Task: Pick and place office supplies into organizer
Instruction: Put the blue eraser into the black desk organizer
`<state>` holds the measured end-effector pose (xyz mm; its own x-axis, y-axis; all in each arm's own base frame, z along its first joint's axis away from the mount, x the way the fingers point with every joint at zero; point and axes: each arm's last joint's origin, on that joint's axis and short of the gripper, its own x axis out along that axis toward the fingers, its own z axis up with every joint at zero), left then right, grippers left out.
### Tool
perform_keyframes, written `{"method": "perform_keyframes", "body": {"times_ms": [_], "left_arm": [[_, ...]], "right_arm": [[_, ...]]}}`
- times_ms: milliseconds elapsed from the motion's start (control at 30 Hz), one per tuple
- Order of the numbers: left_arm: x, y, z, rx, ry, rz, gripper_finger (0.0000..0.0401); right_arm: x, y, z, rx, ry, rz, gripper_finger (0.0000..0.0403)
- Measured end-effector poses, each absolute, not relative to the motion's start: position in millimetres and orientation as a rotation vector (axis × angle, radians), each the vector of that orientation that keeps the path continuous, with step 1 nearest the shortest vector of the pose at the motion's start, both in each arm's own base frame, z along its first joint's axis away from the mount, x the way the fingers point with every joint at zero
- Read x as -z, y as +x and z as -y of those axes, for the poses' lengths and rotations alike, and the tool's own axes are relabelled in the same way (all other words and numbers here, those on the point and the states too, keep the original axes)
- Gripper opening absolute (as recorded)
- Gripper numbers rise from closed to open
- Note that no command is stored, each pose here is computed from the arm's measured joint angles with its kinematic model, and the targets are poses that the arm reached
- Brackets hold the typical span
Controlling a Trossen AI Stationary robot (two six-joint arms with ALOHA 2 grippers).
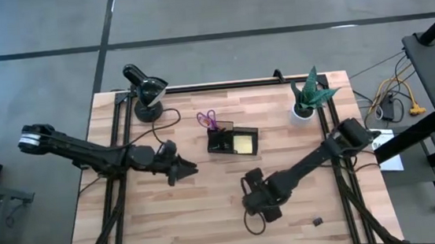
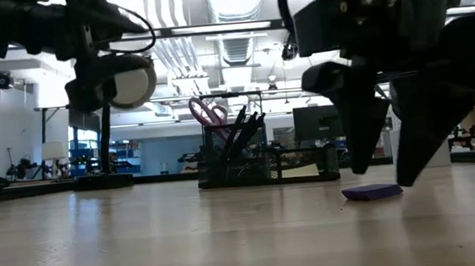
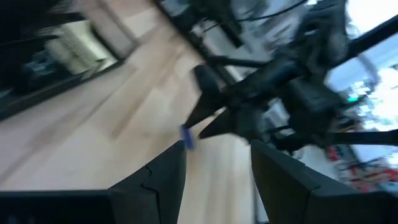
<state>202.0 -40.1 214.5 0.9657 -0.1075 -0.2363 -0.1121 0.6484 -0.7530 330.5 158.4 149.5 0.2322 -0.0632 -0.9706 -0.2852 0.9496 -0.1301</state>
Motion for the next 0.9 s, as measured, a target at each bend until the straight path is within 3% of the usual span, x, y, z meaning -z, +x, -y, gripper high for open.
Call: {"method": "perform_keyframes", "body": {"times_ms": [633, 900], "left_arm": [[-213.2, 205.4, 44.9, 0.054, -0.864, -0.281, 0.0162], [-211.4, 204.8, 44.8, 0.047, -0.845, -0.299, 0.0162]], "right_arm": [[-139.6, 345.0, -140.8, -0.357, -0.325, -1.359, 0.0203], [-137.9, 344.9, -140.6, -0.331, -0.285, -1.374, 0.0203]]}}
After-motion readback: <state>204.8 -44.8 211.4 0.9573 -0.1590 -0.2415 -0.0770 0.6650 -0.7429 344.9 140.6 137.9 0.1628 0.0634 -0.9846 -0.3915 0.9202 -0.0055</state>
